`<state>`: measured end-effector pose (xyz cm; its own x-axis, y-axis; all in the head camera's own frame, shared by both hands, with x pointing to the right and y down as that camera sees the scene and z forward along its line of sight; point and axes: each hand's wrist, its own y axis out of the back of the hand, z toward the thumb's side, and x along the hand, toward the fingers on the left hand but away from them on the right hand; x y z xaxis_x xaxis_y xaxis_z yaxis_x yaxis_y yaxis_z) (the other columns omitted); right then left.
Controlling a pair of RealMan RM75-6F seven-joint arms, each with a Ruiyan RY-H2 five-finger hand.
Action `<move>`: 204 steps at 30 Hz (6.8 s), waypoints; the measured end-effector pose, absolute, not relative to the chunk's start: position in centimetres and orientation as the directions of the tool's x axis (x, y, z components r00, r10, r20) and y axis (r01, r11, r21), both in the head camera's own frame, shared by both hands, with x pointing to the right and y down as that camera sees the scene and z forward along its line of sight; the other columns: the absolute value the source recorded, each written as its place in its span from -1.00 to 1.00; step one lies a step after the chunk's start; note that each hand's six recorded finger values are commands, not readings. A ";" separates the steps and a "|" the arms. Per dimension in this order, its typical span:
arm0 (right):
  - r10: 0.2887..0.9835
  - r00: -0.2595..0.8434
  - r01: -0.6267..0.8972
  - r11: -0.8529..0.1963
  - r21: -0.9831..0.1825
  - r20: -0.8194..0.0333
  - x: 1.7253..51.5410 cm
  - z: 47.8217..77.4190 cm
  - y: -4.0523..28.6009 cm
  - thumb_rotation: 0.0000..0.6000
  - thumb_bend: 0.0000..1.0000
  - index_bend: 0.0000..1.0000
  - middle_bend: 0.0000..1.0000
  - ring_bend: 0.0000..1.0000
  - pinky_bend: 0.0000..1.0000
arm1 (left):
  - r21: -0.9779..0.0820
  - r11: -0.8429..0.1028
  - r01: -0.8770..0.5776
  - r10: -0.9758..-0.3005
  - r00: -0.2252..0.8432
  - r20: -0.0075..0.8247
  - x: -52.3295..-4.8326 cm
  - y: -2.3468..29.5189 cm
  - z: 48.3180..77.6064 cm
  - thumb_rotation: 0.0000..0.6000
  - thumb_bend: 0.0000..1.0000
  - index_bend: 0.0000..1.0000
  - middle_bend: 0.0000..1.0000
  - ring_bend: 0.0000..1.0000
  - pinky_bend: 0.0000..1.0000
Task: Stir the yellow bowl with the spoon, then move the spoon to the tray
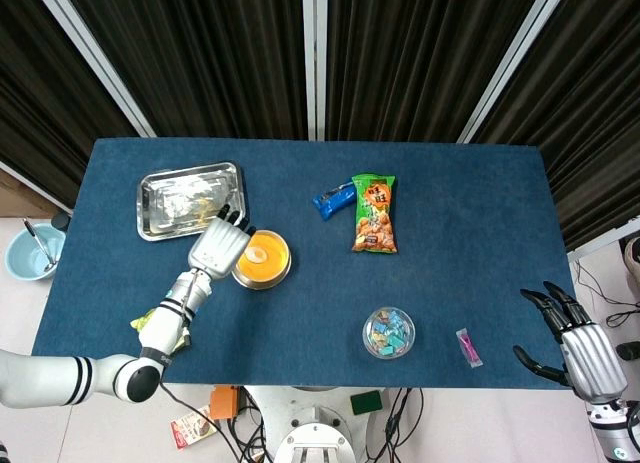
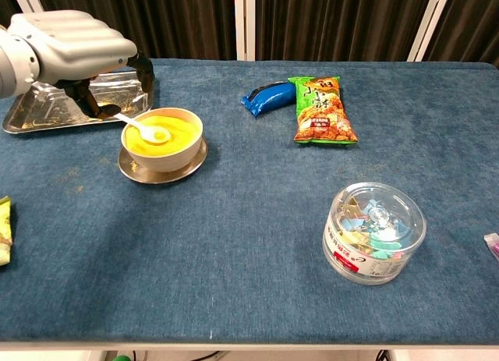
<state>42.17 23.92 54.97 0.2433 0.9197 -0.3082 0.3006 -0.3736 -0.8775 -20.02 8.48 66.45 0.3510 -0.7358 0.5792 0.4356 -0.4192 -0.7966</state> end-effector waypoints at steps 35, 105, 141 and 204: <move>0.914 0.245 0.297 -0.389 -0.872 -0.324 41.6 55.8 23.2 1.00 -0.51 -0.66 -0.59 -0.84 -0.62 | -0.774 -0.419 0.476 -0.758 0.286 0.586 -21.5 7.7 70.7 1.00 -0.35 -0.07 -0.35 -0.58 -0.67; 0.917 0.242 0.307 -0.383 -0.871 -0.317 42.4 55.9 23.2 1.00 -0.51 -0.65 -0.59 -0.84 -0.62 | -0.771 -0.293 0.565 -0.800 0.297 0.521 -20.7 7.4 67.9 1.00 -0.16 0.15 0.09 -0.35 -0.65; 0.916 0.221 0.319 -0.391 -0.863 -0.334 43.0 56.5 23.5 1.00 -0.51 -0.65 -0.59 -0.84 -0.62 | -0.426 0.210 0.880 -0.784 0.412 0.465 -17.7 10.2 68.8 1.00 -0.14 0.19 0.14 -0.29 -0.64; 0.919 0.219 0.315 -0.383 -0.868 -0.326 42.8 56.3 23.3 1.00 -0.51 -0.65 -0.59 -0.84 -0.62 | -0.485 0.191 0.853 -0.765 0.440 0.471 -18.2 11.0 67.1 1.00 -0.10 0.20 0.13 -0.30 -0.64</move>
<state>42.84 23.29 56.27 0.2193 0.9194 -0.3264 0.3151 -0.3834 -0.8682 -18.25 10.95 67.08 0.4396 -0.7650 0.4708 0.8530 0.1914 -0.4855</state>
